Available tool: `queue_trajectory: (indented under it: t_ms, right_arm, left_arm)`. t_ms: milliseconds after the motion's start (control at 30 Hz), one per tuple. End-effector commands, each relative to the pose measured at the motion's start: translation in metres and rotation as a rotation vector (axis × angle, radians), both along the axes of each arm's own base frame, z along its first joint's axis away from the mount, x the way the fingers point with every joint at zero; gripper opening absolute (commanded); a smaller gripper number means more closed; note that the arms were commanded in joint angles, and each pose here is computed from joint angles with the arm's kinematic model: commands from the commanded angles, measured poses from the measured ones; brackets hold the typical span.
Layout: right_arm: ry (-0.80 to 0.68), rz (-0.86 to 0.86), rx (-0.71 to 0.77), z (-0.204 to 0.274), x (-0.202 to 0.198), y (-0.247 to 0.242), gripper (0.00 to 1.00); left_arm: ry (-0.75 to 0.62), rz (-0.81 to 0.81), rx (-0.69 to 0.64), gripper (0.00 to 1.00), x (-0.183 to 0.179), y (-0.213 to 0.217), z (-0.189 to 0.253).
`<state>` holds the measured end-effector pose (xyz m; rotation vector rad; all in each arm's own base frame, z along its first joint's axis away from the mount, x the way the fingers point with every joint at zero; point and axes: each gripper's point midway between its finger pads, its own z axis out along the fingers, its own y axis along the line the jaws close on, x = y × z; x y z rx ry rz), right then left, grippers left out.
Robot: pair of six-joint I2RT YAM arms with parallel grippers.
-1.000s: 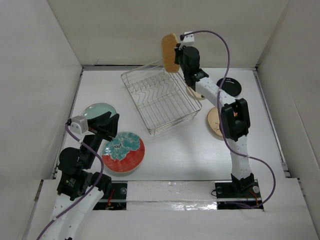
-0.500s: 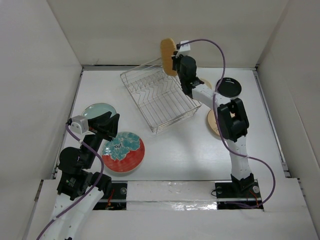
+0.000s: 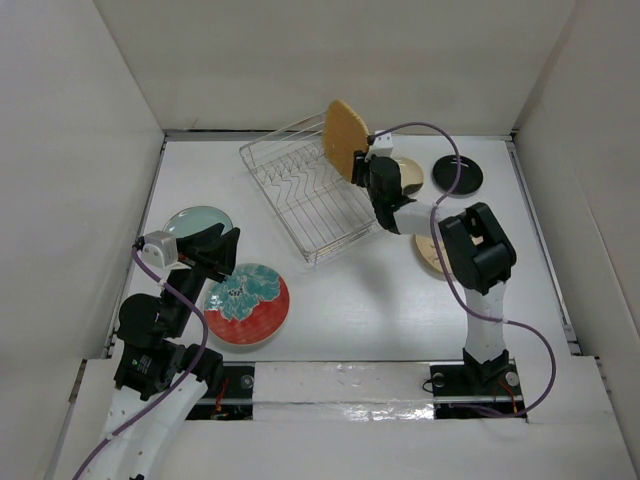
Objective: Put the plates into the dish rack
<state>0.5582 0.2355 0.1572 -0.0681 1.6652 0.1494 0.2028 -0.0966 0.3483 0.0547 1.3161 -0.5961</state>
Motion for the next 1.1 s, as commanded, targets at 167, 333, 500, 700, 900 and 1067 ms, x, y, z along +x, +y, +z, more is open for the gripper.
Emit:
queue_trajectory:
  t_ms: [167,333,500,700,900,1067]
  right_arm:
    - [-0.159,-0.014,0.172,0.085,-0.023,-0.006,0.63]
    - [-0.136,-0.017,0.221,0.113,-0.044,-0.015,0.73]
    - [-0.097,-0.085,0.398,0.129,-0.095,-0.051,0.3]
    - [0.007,-0.07,0.454,0.083,-0.13,-0.096,0.0]
    - [0.088,0.085,0.233,0.109,-0.086,-0.047,0.64]
    - [0.125,0.079,0.11,0.113,-0.031,-0.039,0.81]
  left_arm:
    - [-0.048,-0.031,-0.013,0.37,-0.005,-0.004,0.012]
    - [-0.056,-0.028,-0.017,0.37,-0.008,-0.002,0.014]
    - [-0.064,-0.033,-0.02,0.37,-0.011,-0.002,0.015]
    - [-0.073,-0.041,-0.024,0.37,-0.013,-0.003,0.017]
    - [-0.073,-0.036,-0.024,0.37,-0.013,-0.002,0.017]
    - [-0.074,-0.037,-0.022,0.37,-0.014,-0.002,0.017]
